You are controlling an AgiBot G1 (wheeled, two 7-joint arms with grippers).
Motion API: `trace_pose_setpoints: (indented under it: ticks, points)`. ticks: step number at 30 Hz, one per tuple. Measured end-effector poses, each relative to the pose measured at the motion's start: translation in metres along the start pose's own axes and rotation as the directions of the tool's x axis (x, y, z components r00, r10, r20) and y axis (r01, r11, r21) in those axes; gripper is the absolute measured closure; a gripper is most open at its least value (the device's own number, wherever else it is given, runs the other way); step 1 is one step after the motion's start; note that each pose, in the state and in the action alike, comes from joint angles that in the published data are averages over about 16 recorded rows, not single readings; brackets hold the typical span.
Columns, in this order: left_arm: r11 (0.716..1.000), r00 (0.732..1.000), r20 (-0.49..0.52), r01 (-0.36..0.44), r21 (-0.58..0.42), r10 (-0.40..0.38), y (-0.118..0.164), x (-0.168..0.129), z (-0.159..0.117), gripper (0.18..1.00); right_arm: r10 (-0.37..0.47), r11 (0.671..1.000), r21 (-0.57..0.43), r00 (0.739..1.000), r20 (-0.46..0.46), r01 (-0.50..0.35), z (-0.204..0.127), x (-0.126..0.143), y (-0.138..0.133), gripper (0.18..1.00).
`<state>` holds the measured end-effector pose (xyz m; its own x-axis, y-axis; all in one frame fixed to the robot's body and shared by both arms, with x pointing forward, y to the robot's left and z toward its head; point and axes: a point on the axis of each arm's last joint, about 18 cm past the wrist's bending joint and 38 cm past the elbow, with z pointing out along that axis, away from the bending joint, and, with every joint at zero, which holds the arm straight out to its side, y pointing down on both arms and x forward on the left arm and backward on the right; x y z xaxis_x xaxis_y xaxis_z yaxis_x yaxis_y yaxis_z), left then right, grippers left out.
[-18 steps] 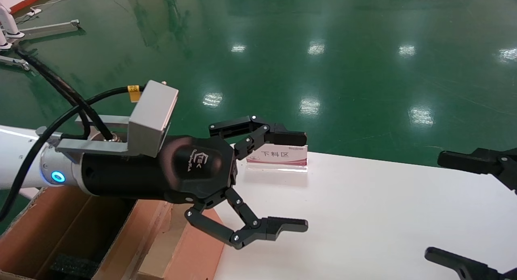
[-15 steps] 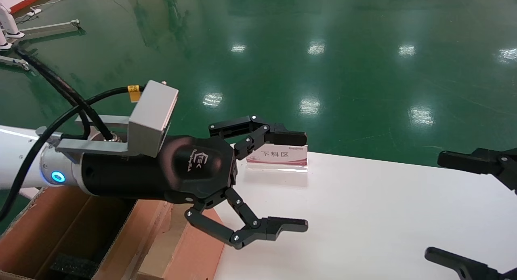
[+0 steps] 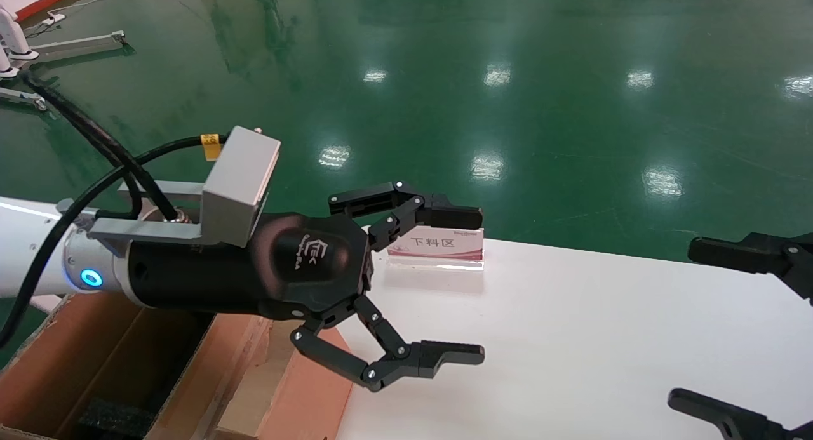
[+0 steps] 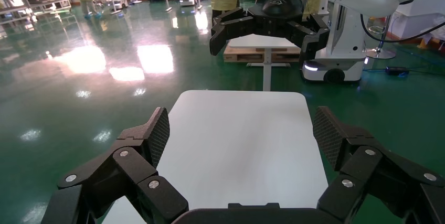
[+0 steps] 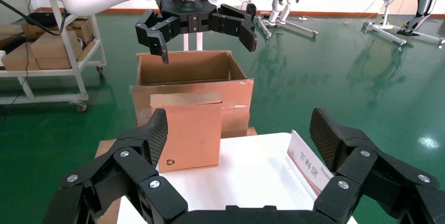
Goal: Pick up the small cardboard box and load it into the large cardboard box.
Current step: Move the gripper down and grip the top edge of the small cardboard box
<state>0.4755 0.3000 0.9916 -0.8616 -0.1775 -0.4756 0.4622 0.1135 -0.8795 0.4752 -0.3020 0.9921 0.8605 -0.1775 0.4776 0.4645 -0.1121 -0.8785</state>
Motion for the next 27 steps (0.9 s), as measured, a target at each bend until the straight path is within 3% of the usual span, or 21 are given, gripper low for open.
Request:
trace_pose_setpoints:
  ticks: [10, 18, 23, 27]
  points:
    - [0.999, 1.000, 0.000, 0.017, -0.041, -0.017, 0.004, 0.000, -0.002, 0.189, 0.000, 1.000, 0.000, 1.000, 0.000, 0.000, 0.000, 0.000, 0.000, 0.184]
    - [0.988, 0.998, 0.003, 0.055, -0.146, -0.055, 0.010, -0.002, -0.006, 0.189, 0.000, 1.000, 0.000, 1.000, 0.000, 0.000, 0.000, 0.000, 0.000, 0.184]
    - [0.965, 0.995, 0.009, 0.103, -0.243, -0.104, 0.015, -0.003, -0.007, 0.189, 0.000, 1.000, 0.000, 1.000, 0.000, 0.000, 0.000, 0.000, 0.000, 0.184]
    - [0.928, 0.986, 0.023, 0.162, -0.335, -0.164, 0.020, -0.005, -0.007, 0.189, 0.000, 1.000, 0.000, 1.000, 0.000, 0.000, 0.000, 0.000, 0.000, 0.184]
